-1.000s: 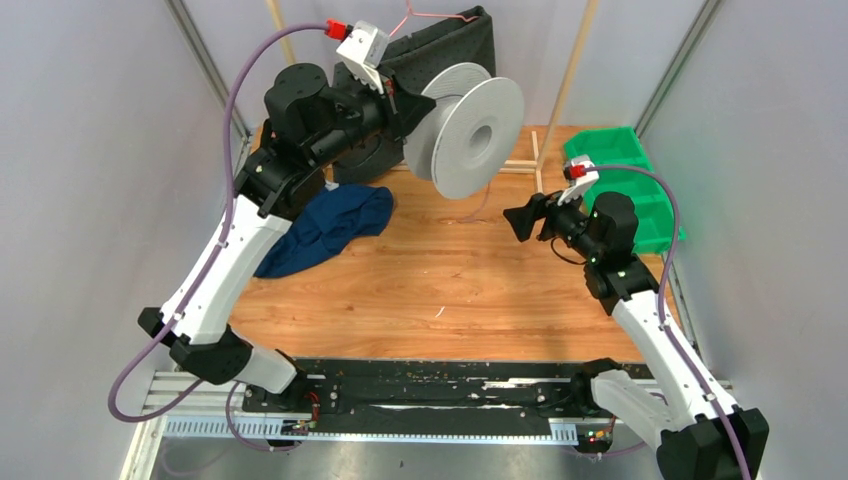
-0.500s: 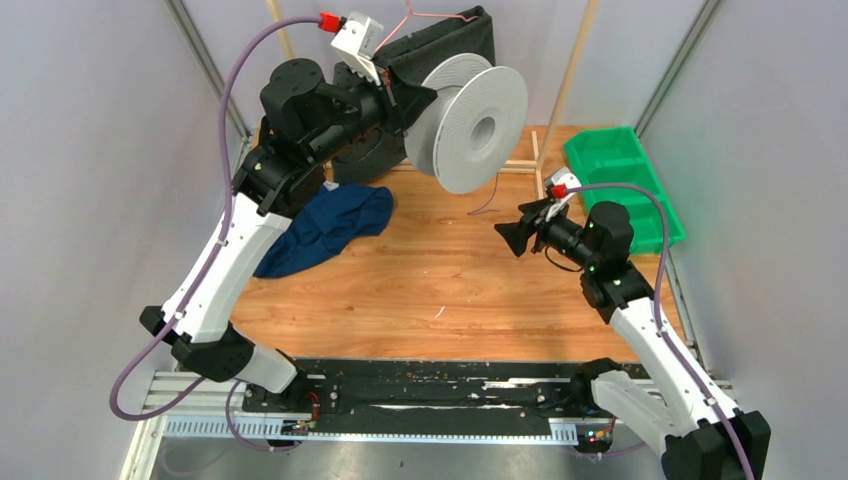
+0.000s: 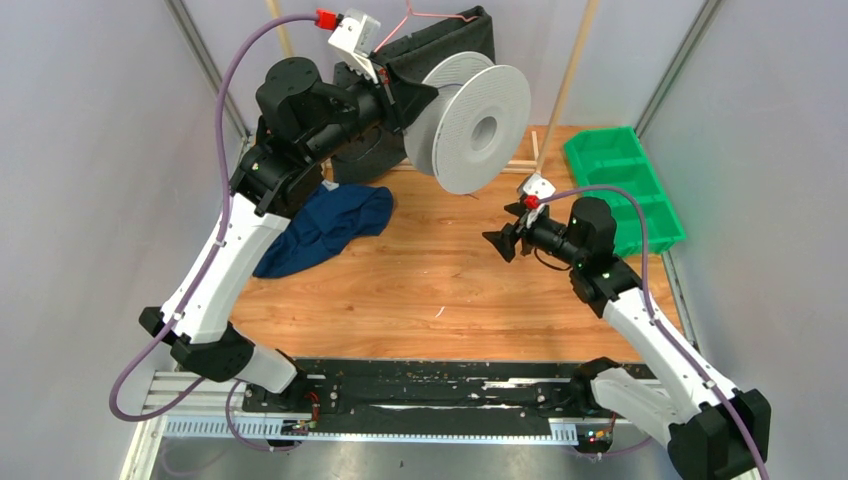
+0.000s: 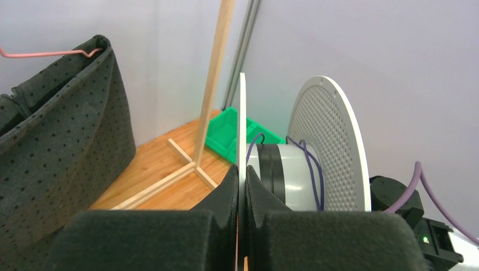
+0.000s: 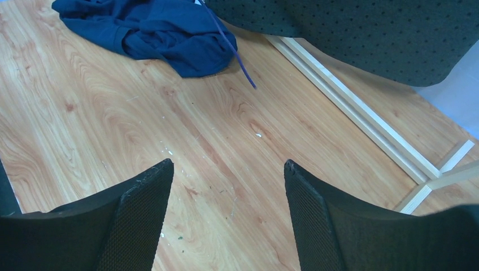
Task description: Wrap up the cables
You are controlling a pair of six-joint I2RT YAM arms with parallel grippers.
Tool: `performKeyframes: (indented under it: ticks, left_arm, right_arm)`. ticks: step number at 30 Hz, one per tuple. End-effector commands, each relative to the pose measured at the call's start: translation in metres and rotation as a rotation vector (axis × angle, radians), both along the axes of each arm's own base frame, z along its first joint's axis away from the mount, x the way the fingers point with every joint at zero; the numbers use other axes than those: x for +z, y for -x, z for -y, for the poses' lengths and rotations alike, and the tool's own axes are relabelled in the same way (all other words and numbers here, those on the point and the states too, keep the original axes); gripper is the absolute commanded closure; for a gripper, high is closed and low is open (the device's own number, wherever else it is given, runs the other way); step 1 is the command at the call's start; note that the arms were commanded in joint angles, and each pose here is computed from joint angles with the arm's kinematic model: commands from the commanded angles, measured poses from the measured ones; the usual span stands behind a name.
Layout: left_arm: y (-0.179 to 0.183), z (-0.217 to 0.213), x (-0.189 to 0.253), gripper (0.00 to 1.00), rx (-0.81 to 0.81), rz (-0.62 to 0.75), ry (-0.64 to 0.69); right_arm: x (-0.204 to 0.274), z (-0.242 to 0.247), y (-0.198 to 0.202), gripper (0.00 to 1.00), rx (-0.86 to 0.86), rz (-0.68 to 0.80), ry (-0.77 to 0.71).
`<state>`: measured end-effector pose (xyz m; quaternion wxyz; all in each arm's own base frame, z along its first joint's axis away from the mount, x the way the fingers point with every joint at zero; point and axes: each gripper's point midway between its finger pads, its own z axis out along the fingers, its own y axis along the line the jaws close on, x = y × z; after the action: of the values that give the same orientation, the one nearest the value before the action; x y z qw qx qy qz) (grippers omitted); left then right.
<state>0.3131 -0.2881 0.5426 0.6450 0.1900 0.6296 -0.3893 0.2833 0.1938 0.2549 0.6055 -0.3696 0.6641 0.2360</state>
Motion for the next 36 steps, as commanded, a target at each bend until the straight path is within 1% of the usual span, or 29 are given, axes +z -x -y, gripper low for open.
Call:
performKeyframes:
  ticks: [1, 10, 29, 36]
  left_arm:
    - [0.01, -0.007, 0.039, 1.0, -0.006, 0.093, 0.083]
    - [0.01, -0.002, 0.04, 1.0, -0.03, 0.09, 0.093]
    - [0.015, -0.001, 0.039, 1.0, -0.054, 0.083, 0.095]
    - [0.019, -0.001, 0.042, 1.0, -0.066, 0.085, 0.103]
  right_arm:
    - [0.022, -0.006, -0.004, 0.24, 0.018, 0.082, 0.001]
    - [0.027, -0.009, -0.007, 0.17, 0.013, 0.103, -0.005]
    - [0.034, -0.024, -0.018, 0.16, 0.033, 0.151, -0.005]
    - [0.037, -0.037, -0.024, 0.16, 0.063, 0.164, -0.012]
